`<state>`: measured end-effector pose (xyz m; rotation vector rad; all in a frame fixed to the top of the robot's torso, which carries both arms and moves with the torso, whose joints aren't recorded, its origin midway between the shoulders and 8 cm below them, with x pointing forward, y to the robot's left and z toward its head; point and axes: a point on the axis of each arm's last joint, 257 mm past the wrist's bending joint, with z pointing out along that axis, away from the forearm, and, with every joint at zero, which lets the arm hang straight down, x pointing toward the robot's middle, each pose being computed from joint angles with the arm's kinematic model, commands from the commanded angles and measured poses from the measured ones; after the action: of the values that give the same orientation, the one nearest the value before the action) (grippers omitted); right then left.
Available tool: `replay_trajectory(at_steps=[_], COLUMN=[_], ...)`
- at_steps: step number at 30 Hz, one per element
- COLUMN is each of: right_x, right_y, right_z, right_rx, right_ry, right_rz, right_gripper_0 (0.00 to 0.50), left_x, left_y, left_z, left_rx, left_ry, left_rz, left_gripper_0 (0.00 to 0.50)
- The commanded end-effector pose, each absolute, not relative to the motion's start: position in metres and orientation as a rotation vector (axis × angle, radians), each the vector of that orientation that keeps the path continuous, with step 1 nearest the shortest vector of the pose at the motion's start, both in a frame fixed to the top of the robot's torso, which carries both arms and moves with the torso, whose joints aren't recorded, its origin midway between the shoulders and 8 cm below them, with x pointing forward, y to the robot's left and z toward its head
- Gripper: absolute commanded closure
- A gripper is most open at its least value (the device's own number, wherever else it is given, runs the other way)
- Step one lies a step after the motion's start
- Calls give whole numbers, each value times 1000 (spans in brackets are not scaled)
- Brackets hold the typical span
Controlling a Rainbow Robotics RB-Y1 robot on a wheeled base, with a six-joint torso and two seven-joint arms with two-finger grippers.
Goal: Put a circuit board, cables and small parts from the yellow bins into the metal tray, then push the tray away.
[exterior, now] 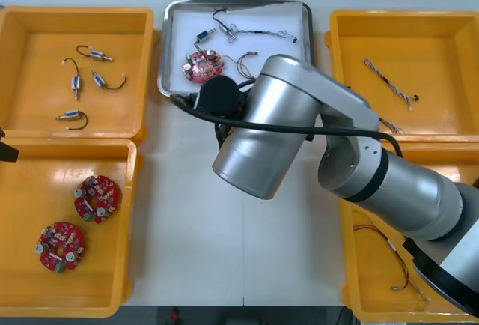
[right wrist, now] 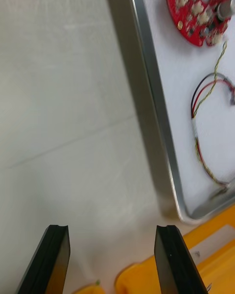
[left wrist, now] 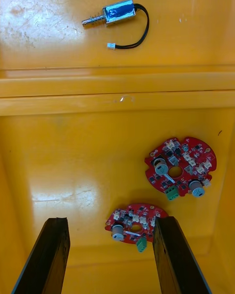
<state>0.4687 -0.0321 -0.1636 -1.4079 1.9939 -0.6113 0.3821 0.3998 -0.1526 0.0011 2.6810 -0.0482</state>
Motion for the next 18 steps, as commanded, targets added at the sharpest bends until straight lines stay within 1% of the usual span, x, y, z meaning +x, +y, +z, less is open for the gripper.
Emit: replay_trajectory(at_steps=[1,5,10,18], right_x=[450,448,452,455], right_y=[-63,-72,-90,-135], right_z=[-147,-133,-122,-124], right_rx=[-1175,-1006,-805,-472], right_ry=[2152,2193,2255,2365], right_rz=[-480,-366,-266,-130], right_gripper_0=[0,0,0,0], left_x=[376,376,376,376], left_y=[412,412,412,412], left_z=[-142,-142,-142,-142], left_rx=[30,30,30,30], left_ry=[2669,2669,2669,2669], left_rz=[14,14,14,14], left_gripper_0=[0,0,0,0])
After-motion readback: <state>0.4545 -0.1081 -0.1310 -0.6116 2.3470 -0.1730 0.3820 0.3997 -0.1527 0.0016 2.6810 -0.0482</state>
